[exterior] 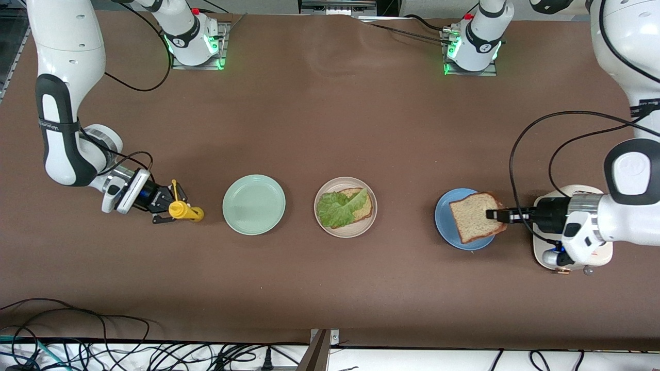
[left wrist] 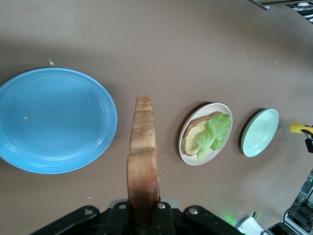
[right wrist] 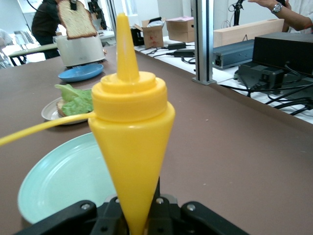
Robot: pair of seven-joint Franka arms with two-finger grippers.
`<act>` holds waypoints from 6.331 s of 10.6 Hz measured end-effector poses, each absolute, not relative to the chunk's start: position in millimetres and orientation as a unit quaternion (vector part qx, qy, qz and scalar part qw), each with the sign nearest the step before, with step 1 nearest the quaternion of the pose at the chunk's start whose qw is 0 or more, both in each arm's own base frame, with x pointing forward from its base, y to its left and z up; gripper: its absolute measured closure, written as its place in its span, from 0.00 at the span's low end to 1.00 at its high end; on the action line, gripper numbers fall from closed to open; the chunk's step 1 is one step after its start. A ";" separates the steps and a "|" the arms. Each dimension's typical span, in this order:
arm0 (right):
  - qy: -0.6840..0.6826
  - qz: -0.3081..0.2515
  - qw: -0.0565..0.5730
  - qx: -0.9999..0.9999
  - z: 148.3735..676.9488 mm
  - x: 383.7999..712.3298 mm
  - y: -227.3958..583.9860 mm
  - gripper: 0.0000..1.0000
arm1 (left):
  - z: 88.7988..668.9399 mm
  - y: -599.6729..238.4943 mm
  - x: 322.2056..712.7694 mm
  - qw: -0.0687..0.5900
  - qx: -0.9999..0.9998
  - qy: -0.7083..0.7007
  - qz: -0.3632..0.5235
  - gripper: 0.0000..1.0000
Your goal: Make sandwich on beige plate with both arms
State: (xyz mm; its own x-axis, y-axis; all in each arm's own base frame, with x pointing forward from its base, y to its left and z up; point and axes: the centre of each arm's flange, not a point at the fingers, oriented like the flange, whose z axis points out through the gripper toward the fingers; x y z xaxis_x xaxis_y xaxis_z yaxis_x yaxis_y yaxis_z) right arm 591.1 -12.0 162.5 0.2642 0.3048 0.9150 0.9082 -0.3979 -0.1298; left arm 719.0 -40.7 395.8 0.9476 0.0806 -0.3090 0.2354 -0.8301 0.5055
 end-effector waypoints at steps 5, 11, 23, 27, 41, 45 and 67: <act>-0.426 -0.427 0.365 -0.709 134.1 576.2 1.6 0.87 | 389.3 -66.5 722.4 0.298 0.934 0.123 -0.152 0.91; -0.415 -0.438 0.371 -0.706 111.2 572.3 15.5 0.87 | 366.0 -94.7 724.3 0.323 0.917 0.151 -0.180 0.91; -0.434 -0.464 0.334 -0.696 111.3 588.6 10.5 0.87 | 308.7 -230.8 686.0 0.448 0.841 0.269 -0.142 0.91; -0.442 -0.458 0.321 -0.701 116.5 589.6 -2.1 0.87 | 282.2 -271.7 662.8 0.458 0.831 0.291 -0.121 0.91; -0.459 -0.422 0.263 -0.736 159.7 550.5 -61.3 0.00 | 220.2 -326.0 617.3 0.434 0.848 0.285 -0.104 0.90; -0.486 -0.401 0.273 -0.727 169.4 533.5 -76.6 0.00 | 219.1 -320.7 620.1 0.432 0.850 0.286 -0.098 0.41; -0.054 0.034 0.047 -0.997 462.4 584.4 -17.5 0.00 | 324.8 -117.1 650.2 0.143 0.974 0.141 -0.106 0.00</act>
